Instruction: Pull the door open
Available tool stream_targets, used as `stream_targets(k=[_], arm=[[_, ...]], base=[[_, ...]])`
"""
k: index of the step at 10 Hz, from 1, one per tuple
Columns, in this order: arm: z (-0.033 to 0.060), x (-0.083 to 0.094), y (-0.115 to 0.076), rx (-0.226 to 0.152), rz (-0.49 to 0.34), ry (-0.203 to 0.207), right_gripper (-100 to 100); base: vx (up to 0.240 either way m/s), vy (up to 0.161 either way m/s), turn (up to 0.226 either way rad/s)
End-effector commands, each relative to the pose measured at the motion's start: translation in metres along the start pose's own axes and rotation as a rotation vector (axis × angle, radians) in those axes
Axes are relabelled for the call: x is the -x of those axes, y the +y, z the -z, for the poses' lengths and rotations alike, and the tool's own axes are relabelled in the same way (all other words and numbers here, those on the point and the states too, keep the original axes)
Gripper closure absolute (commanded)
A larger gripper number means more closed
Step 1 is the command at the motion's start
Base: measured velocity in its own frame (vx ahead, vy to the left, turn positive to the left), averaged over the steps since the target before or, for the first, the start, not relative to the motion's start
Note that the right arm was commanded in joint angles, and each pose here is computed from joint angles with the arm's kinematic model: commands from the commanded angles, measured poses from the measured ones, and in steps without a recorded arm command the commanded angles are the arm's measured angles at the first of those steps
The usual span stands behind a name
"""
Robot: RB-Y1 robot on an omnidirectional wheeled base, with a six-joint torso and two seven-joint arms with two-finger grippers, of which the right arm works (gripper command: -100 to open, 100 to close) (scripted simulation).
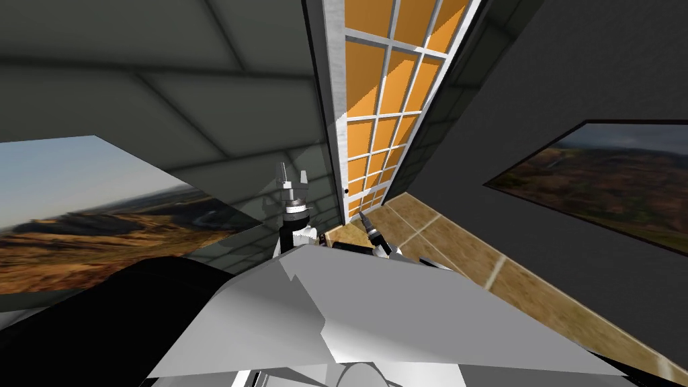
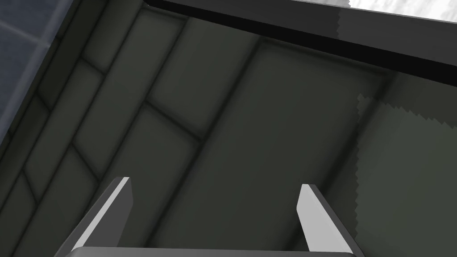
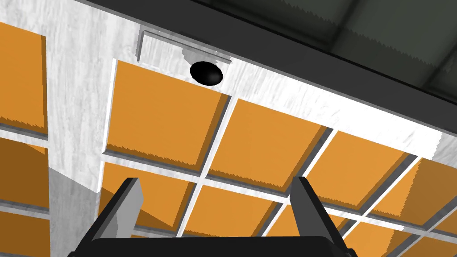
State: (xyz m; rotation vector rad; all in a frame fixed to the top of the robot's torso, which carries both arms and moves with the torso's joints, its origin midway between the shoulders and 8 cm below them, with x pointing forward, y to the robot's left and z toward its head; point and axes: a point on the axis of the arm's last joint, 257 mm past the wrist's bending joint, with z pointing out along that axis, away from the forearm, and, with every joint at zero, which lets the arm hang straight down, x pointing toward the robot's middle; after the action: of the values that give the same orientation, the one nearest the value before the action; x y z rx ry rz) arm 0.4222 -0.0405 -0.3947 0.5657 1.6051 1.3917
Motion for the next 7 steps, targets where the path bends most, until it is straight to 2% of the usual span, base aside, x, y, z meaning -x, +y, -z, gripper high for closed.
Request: stream_targets(k=[1, 3, 4, 5, 6, 7], arm=[[0.0001, 0.002, -0.001, -0.004, -0.03, -0.009, -100], [0.0019, 0.013, -0.005, -0.015, -0.111, -0.048, -100], [0.0019, 0.013, -0.005, -0.014, -0.128, -0.048, -100], [0.003, 0.018, -0.007, -0.018, -0.174, -0.068, -100], [0.003, 0.018, -0.007, -0.018, -0.177, -0.068, -100], [0.0042, 0.024, -0.009, -0.022, -0.225, -0.089, -100]], base=[[-0.014, -0.011, 0.07], [-0.019, -0.011, 0.187], [-0.017, -0.012, 0.065], [-0.018, -0.004, 0.123], [-0.015, -0.008, 0.065], [-0.015, -0.004, 0.127]])
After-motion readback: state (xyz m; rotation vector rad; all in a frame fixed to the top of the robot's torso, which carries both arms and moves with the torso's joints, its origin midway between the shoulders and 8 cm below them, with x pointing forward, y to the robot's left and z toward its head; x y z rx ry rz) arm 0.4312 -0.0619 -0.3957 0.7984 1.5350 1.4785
